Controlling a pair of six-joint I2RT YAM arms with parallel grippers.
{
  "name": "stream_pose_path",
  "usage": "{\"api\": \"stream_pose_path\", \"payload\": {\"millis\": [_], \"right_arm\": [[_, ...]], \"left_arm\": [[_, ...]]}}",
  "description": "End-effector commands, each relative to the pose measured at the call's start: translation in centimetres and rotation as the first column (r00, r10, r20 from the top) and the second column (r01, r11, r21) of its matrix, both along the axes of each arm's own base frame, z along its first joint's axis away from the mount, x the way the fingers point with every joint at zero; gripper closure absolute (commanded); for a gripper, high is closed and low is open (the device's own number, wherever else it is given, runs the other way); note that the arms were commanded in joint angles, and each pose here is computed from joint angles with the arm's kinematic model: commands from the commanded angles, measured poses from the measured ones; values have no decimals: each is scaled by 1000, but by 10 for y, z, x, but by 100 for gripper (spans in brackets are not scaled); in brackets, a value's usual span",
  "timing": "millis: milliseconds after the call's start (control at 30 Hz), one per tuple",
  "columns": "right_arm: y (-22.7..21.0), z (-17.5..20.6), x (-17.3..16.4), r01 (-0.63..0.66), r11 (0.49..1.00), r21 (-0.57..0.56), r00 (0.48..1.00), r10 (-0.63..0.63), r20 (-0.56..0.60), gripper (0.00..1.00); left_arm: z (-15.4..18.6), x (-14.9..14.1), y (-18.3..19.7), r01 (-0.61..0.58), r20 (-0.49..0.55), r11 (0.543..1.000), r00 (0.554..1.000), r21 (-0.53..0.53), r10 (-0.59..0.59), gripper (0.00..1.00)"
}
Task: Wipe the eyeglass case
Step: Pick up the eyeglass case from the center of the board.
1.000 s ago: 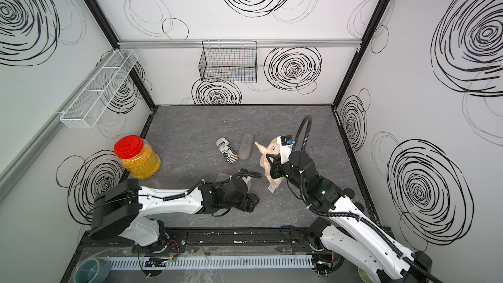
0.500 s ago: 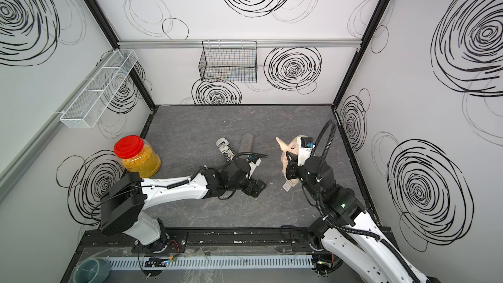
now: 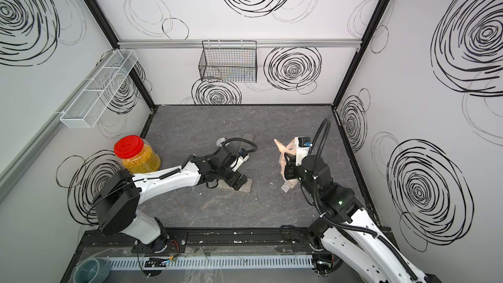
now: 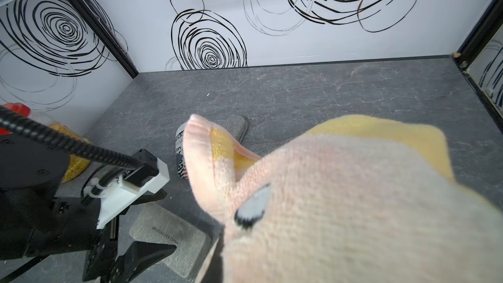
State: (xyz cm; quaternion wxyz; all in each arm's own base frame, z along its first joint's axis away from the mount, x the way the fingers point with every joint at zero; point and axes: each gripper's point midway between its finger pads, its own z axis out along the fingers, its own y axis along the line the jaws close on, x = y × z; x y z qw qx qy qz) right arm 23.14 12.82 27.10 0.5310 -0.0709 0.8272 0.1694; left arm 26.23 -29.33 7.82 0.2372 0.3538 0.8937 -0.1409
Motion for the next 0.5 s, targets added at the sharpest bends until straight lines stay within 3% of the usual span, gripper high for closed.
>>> {"api": "stream_pose_path", "payload": {"millis": [0,467], "right_arm": [[0,5,-1,-3,1000,15,1000,3,3,96],[2,1,-2,-17,1000,4,1000,17,-3,96]], "left_arm": [[-6,5,-1,38,-1,999,999,37,-38,1],[-30,-14,-3,69,-148,997,987,45,-61,0]]}}
